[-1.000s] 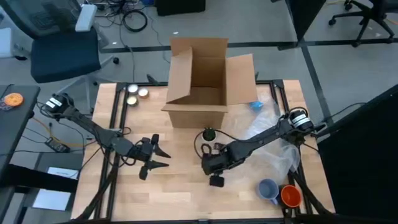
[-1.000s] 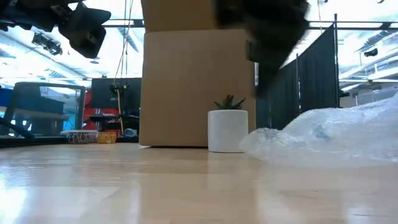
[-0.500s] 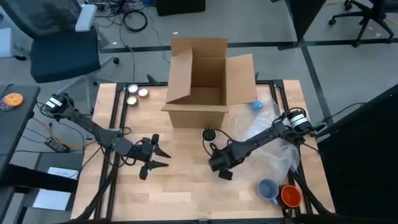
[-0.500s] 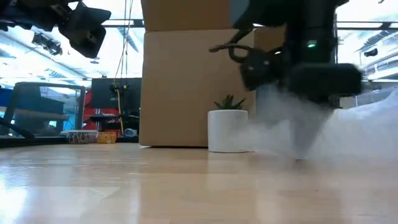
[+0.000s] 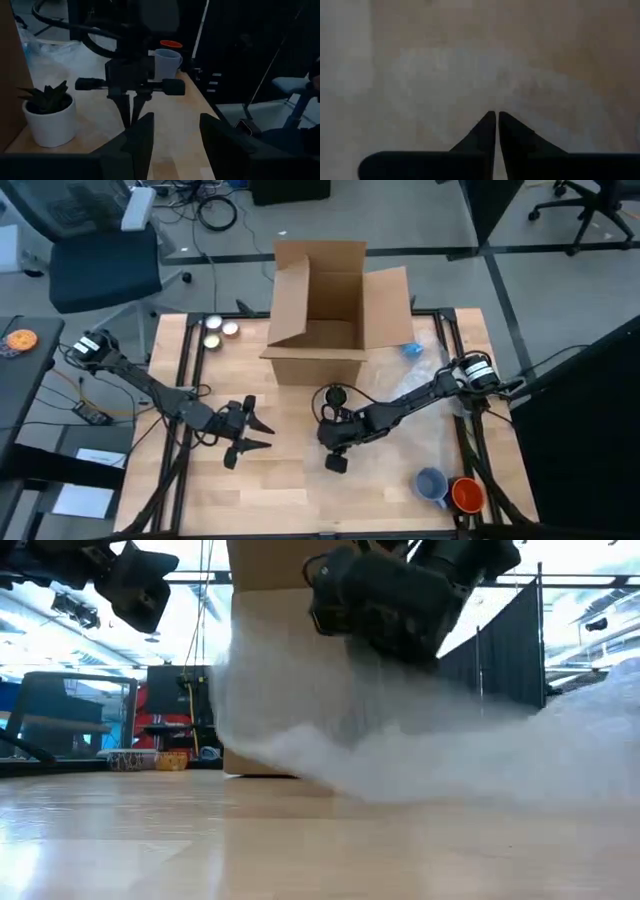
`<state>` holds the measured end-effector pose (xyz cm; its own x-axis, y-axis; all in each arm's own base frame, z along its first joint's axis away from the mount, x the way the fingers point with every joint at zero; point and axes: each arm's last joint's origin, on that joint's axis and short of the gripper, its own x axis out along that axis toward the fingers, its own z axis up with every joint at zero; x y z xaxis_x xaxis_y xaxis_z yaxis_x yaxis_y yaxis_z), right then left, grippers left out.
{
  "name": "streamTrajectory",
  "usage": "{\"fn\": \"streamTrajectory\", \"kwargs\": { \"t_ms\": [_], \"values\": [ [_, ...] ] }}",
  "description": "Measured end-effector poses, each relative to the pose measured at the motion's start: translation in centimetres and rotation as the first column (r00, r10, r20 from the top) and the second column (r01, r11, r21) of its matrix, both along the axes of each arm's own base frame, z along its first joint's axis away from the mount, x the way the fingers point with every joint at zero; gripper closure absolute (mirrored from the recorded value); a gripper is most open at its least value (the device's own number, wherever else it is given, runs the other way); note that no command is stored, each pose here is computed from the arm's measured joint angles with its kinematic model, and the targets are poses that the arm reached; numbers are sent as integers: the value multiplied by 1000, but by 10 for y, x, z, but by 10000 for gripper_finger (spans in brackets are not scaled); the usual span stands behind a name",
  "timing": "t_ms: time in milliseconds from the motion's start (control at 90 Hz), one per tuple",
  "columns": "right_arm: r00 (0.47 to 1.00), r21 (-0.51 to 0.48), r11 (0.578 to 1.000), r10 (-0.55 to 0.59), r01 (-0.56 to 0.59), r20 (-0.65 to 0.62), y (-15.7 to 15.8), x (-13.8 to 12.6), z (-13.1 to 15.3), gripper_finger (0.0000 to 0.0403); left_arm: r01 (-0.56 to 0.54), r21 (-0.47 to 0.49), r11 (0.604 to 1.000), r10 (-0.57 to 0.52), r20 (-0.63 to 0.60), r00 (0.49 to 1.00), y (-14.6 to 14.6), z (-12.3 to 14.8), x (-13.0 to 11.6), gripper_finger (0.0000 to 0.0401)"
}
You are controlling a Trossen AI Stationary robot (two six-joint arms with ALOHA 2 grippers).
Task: Wrap mug
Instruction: Prepare the transparent bubble wrap
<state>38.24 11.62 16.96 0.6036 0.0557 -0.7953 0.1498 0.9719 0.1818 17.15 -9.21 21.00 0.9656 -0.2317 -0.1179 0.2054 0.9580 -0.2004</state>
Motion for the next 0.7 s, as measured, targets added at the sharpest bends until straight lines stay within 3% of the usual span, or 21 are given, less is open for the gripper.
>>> {"fn": "streamTrajectory", "kwargs": {
  "t_ms": [156, 244, 389, 511, 700],
  "values": [
    [999, 5, 999, 33, -33, -28, 2, -4, 34, 403, 0, 0, 1000, 0, -1, 1000, 0, 0, 0, 256],
    [989, -28, 999, 18, -22, -145, 1, -19, 42, 403, 0, 0, 1000, 0, 0, 1000, 0, 0, 0, 256],
    [905, -91, 994, -88, 55, -417, -4, -47, 29, 403, 0, 2, 1000, 0, -3, 1000, 0, 0, 0, 256],
    [848, -125, 989, -132, 78, -514, -6, -57, -2, 403, 0, 2, 1000, 0, -4, 1000, 0, 0, 0, 256],
    [901, -49, 997, -80, 65, -426, 2, -35, -32, 403, 0, 1, 1000, 0, -2, 1000, 0, 0, 0, 256]
  ]
}}
